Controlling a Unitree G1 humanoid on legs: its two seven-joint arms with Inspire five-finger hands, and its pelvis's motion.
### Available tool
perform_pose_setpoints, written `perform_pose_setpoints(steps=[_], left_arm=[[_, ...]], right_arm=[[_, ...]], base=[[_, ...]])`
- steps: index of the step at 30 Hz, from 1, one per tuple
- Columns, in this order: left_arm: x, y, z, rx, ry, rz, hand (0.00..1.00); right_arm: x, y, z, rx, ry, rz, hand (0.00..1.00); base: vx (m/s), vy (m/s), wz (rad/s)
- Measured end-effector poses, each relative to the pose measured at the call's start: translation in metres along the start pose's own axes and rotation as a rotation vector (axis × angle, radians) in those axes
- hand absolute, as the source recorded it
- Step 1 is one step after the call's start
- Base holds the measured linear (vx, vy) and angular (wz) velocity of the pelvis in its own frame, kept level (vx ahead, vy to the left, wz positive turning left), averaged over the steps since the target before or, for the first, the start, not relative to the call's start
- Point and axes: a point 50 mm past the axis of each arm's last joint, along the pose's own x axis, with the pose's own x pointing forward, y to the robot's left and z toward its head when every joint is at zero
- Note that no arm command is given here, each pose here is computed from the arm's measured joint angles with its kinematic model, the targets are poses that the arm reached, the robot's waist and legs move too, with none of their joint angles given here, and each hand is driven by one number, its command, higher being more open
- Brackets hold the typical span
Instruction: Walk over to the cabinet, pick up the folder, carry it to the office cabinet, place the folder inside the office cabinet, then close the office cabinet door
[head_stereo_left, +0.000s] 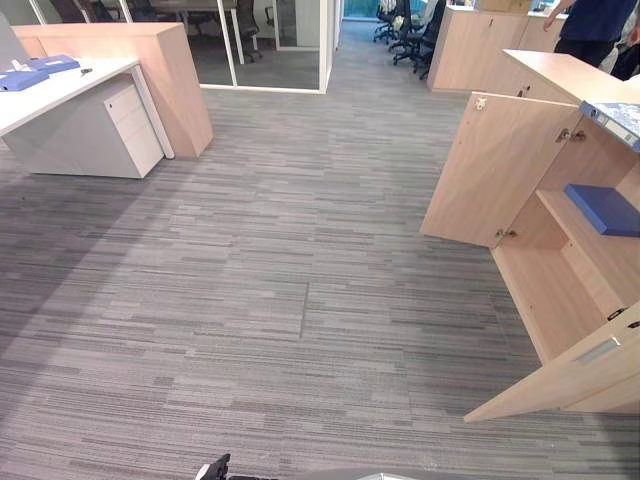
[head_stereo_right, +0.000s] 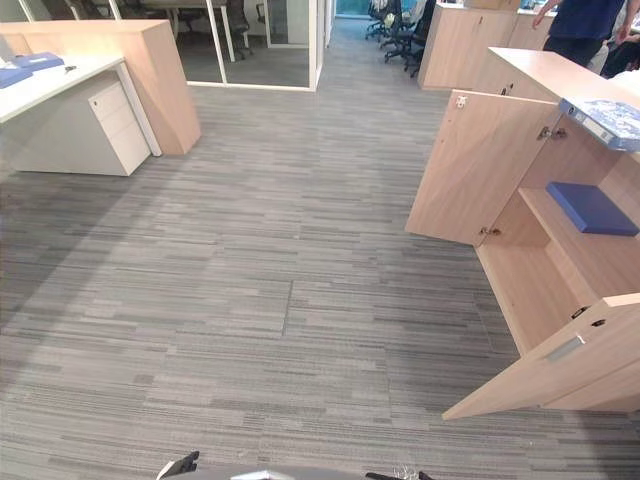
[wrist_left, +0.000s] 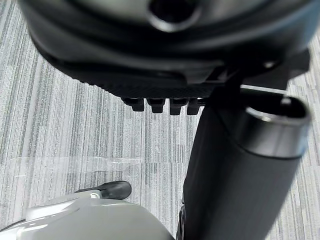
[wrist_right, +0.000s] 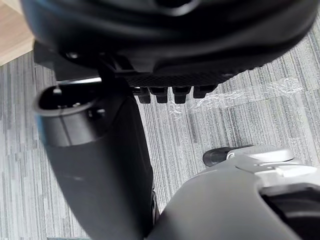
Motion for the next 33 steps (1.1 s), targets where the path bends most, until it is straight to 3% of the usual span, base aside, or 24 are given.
perform_pose_setpoints(steps=[21, 33], left_arm=[[0.001, -0.004, 0.007, 0.066, -0.021, -0.024, 1.00], [0.002, -0.002, 0.012, 0.082, -0.040, 0.068, 1.00]], right_arm=[[0.001, -0.003, 0.005, 0.031, -0.015, -0.051, 1.00], [-0.001, -0.002, 0.010, 0.042, -0.057, -0.121, 1.00]], base=[[-0.03, -0.020, -0.02], [-0.01, -0.005, 0.00]])
